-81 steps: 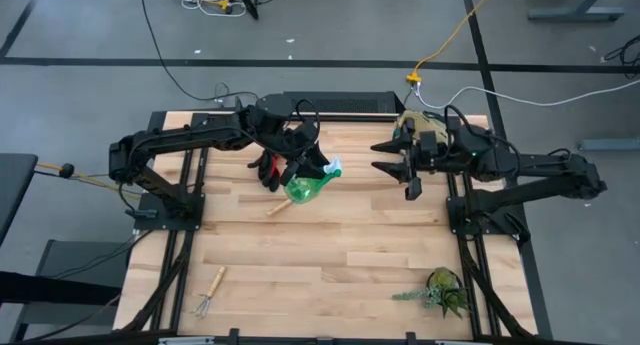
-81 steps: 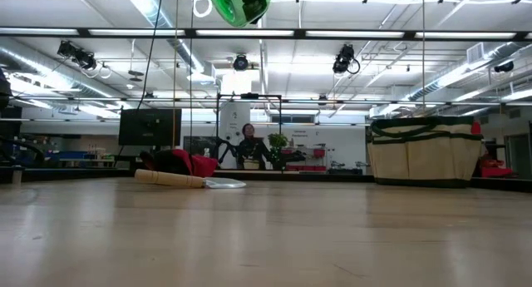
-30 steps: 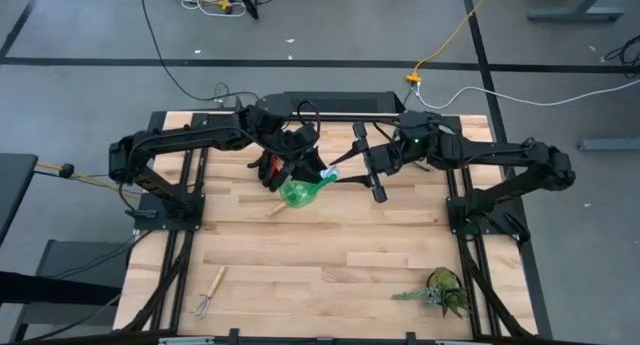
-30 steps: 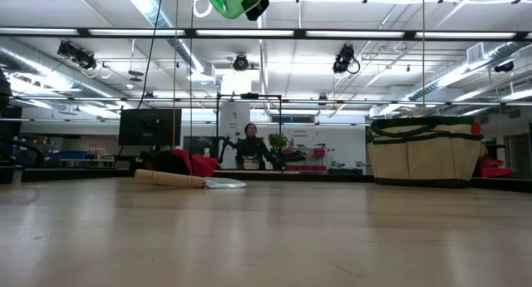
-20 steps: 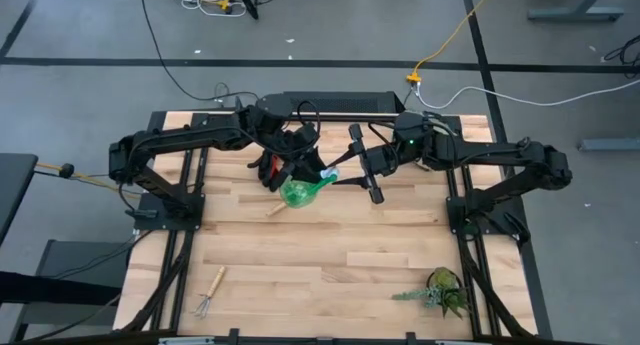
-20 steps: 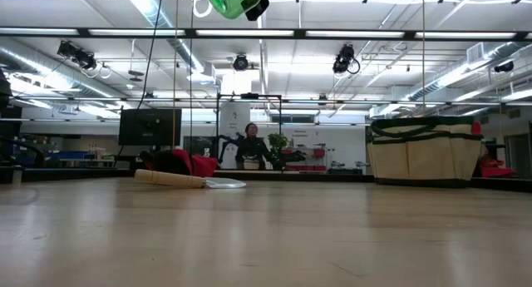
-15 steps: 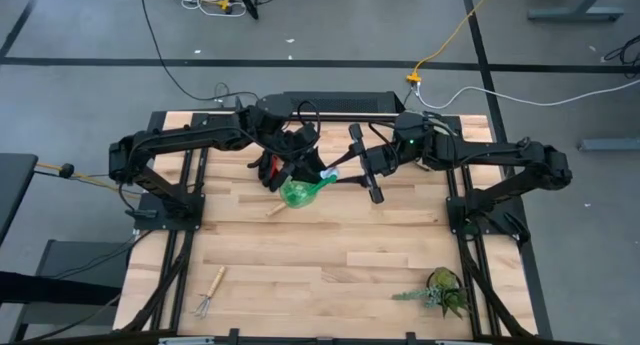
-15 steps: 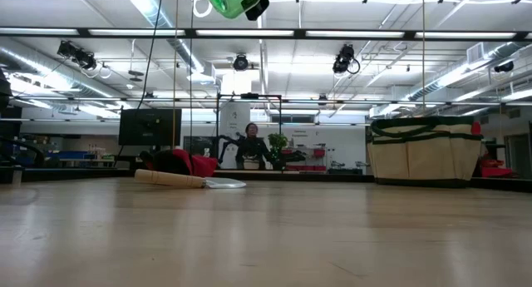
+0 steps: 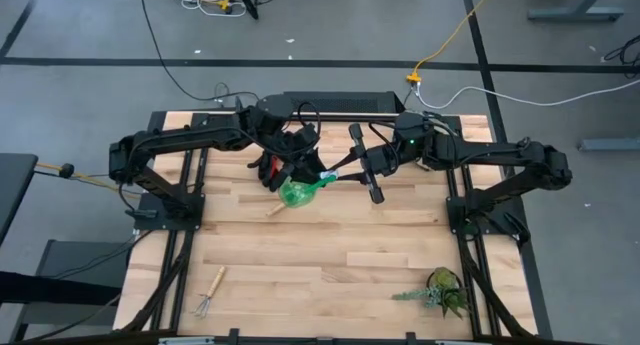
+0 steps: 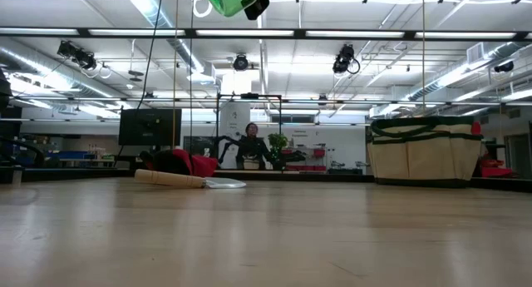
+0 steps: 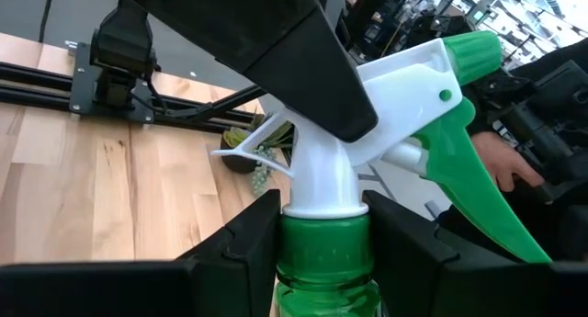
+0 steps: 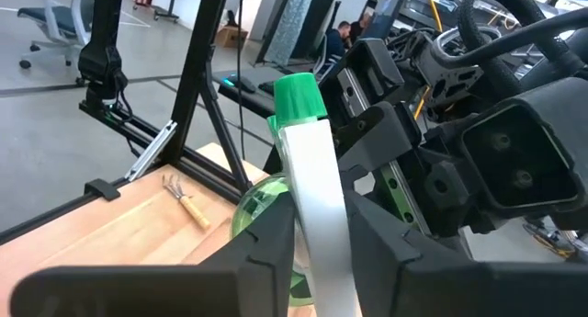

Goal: Pick & Place Garden tools in Gardening bag
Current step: Put the green spray bottle into the gardening bag

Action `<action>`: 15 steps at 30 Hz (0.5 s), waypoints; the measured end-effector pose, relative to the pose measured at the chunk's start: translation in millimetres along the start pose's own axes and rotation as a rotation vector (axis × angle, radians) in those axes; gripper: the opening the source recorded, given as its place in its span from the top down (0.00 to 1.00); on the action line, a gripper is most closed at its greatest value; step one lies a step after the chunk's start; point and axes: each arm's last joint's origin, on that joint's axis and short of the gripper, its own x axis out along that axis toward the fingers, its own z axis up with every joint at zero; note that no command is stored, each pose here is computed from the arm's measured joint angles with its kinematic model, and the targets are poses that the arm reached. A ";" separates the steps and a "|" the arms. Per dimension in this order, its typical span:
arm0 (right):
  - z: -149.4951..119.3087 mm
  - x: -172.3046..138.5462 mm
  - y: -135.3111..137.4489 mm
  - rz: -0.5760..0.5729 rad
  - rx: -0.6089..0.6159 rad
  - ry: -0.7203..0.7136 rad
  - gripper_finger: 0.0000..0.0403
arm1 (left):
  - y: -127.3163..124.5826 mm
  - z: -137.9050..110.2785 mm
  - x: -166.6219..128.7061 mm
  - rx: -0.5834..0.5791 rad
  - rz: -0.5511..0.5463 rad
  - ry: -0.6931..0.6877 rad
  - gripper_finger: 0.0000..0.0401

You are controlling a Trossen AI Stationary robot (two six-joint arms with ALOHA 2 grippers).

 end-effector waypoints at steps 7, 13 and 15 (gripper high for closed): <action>-0.1 0.0 -0.1 -0.001 0.002 0.001 0.78 | 0.2 0.1 0.0 -0.002 0.006 -0.002 0.62; -0.1 0.1 0.1 -0.003 0.007 0.003 0.78 | 1.3 0.7 -0.5 -0.015 0.035 -0.011 0.55; 0.0 0.1 0.1 -0.003 0.006 0.001 0.79 | 1.5 0.7 -0.5 -0.017 0.043 -0.013 0.52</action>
